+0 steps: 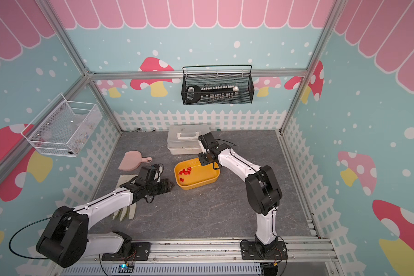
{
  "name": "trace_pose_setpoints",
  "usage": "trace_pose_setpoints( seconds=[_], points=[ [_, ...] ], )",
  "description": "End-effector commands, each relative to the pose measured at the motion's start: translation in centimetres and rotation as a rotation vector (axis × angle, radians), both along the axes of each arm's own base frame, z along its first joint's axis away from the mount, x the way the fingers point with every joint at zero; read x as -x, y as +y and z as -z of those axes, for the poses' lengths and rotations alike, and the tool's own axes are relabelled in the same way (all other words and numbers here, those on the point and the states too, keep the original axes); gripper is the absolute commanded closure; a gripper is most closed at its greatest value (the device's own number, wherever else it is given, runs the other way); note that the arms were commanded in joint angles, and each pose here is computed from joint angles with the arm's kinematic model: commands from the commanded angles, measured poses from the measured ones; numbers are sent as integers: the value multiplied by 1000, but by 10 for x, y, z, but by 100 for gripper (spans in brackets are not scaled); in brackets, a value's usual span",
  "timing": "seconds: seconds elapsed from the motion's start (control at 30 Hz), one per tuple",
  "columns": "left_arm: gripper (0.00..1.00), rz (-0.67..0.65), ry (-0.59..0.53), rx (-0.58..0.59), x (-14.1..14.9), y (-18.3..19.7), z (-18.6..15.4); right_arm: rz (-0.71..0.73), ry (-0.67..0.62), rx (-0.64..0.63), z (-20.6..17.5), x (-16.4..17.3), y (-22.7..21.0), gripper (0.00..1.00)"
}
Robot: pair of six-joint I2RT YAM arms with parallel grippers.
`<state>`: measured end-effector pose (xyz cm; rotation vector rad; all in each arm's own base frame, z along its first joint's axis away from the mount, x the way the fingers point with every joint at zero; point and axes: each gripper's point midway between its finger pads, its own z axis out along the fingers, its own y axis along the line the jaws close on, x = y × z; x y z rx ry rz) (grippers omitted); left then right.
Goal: Take the screw protection sleeves out of the storage box
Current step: Pick up the screw protection sleeve from the storage box, then place the screw protection sleeve at the center of the board.
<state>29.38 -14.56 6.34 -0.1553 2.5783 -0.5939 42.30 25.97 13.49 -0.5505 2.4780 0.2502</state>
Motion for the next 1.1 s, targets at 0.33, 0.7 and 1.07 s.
trace_pose_setpoints(
  seconds=[0.33,0.7,1.07],
  points=[
    [35,26,-22,-2,-6,-7,-12,156,36,52,12,7,-97,74],
    [35,34,-20,-12,-9,-10,-13,200,127,99,66,15,-126,73],
    [35,41,-20,-19,-11,-13,-15,193,203,107,104,20,-125,72]
  ],
)
